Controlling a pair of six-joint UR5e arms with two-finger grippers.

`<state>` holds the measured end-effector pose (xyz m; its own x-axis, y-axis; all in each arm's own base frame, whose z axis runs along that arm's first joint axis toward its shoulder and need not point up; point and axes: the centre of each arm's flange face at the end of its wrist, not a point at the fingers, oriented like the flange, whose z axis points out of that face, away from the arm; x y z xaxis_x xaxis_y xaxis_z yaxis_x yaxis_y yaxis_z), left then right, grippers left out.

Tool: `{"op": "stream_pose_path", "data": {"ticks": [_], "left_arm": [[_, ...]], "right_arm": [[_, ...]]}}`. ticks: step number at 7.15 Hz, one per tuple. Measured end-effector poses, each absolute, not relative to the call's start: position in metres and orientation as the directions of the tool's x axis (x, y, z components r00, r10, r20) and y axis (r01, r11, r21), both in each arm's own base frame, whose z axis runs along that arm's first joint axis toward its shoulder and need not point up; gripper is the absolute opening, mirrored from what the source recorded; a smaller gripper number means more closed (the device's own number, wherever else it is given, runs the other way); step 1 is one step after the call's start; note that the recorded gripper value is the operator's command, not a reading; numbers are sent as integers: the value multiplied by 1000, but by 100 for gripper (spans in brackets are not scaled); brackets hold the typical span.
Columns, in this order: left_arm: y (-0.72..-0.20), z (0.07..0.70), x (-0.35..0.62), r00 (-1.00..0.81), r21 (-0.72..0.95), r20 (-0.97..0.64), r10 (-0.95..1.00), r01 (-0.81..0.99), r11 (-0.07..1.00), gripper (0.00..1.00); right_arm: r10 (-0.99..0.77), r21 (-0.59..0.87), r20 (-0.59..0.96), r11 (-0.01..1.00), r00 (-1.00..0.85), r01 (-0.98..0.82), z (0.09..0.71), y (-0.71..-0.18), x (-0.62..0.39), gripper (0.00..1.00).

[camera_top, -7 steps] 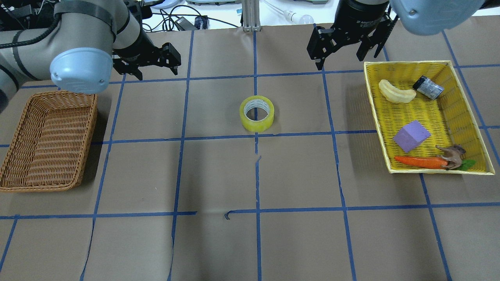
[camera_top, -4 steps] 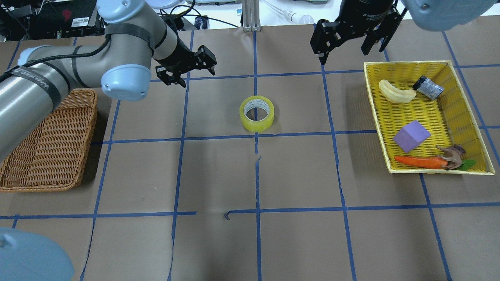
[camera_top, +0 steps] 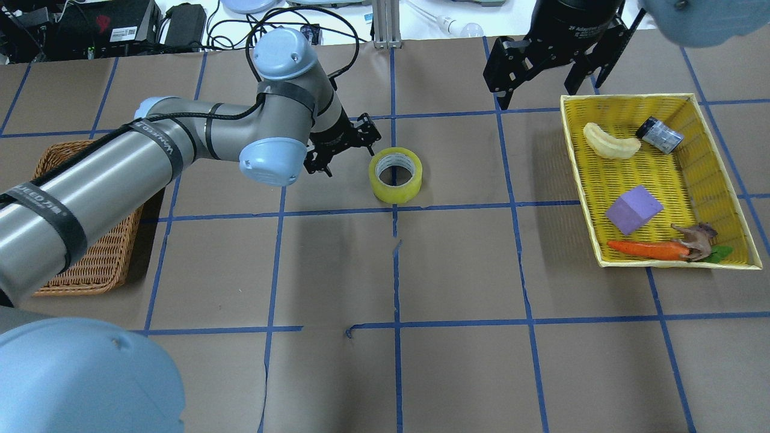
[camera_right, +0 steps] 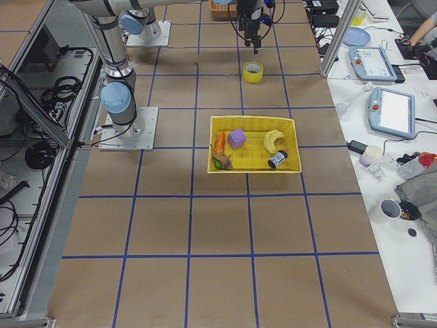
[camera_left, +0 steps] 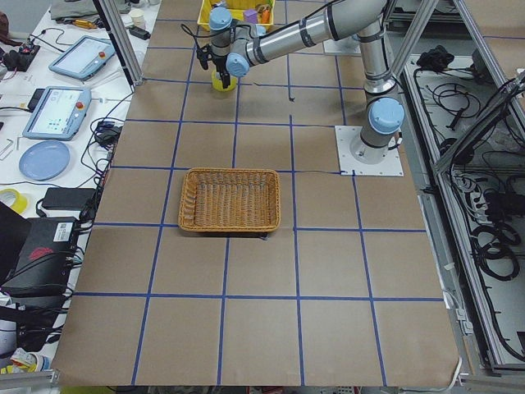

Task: Transfer tape with both arms
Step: 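Reach the left gripper to the tape roll while the right gripper withdraws, then grasp the tape roll rim with the left gripper and lift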

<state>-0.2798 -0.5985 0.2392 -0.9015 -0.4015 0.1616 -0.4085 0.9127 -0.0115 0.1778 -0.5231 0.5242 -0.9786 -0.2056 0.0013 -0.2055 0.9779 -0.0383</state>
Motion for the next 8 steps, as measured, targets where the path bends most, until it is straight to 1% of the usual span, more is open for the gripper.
{"op": "stream_pose_path", "data": {"ticks": [2,3,4,5,7,8], "left_arm": [[-592,222,-304,-877,1,148,-457,-462,887,100],[-593,213,-309,-873,-1,150,-464,-470,883,93],[-595,206,-311,-871,-4,153,-466,-472,881,93],[-596,199,-312,-871,-2,151,-467,-473,881,83],[-596,190,-314,-871,8,146,-470,-474,881,22],[-596,187,-314,-869,12,145,-473,-476,879,0]], "right_arm": [[-206,-41,3,978,-979,-206,525,-522,178,100],[-206,-42,3,978,-978,-206,525,-522,179,100],[-208,-44,3,977,-978,-208,526,-522,180,100],[-209,-47,3,977,-978,-209,526,-522,180,100],[-209,-47,1,977,-978,-209,525,-523,181,100],[-209,-47,1,977,-978,-209,525,-523,181,100]]}}
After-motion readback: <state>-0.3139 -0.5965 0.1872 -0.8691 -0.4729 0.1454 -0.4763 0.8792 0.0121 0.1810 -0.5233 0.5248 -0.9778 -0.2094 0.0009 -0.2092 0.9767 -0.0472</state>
